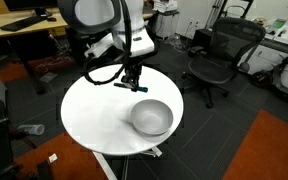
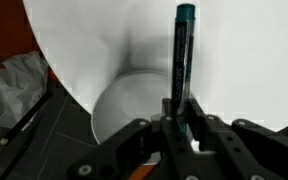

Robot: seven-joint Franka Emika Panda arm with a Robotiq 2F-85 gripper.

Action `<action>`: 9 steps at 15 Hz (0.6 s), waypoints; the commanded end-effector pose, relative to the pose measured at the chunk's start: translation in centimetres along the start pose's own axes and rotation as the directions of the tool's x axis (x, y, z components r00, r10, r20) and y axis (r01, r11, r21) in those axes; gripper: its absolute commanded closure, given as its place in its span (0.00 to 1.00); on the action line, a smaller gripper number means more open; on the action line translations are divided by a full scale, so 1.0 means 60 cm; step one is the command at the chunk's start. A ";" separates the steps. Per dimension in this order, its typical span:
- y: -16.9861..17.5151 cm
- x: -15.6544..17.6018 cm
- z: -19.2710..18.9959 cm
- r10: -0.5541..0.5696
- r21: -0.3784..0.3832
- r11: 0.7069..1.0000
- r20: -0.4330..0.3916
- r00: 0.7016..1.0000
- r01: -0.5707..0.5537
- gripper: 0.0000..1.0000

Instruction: Put the pens in the grey bowl

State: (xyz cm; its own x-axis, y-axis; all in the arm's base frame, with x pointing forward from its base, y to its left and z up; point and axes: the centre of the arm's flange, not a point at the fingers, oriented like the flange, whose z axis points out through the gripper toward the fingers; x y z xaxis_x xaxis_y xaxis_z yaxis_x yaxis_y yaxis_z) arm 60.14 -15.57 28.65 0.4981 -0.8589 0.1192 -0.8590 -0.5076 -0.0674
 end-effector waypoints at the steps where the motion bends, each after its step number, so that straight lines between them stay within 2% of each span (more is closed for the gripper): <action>1: -0.004 0.039 -0.017 0.045 -0.021 0.999 0.022 0.999 -0.045 0.95; 9: -0.016 0.103 0.021 0.103 -0.086 0.991 0.047 0.994 -0.099 0.95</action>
State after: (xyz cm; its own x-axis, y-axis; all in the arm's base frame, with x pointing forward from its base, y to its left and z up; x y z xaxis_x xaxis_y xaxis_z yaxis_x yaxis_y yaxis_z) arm 62.12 -19.45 29.05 0.4544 -0.8868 0.0842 -0.8894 -0.4570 -0.0131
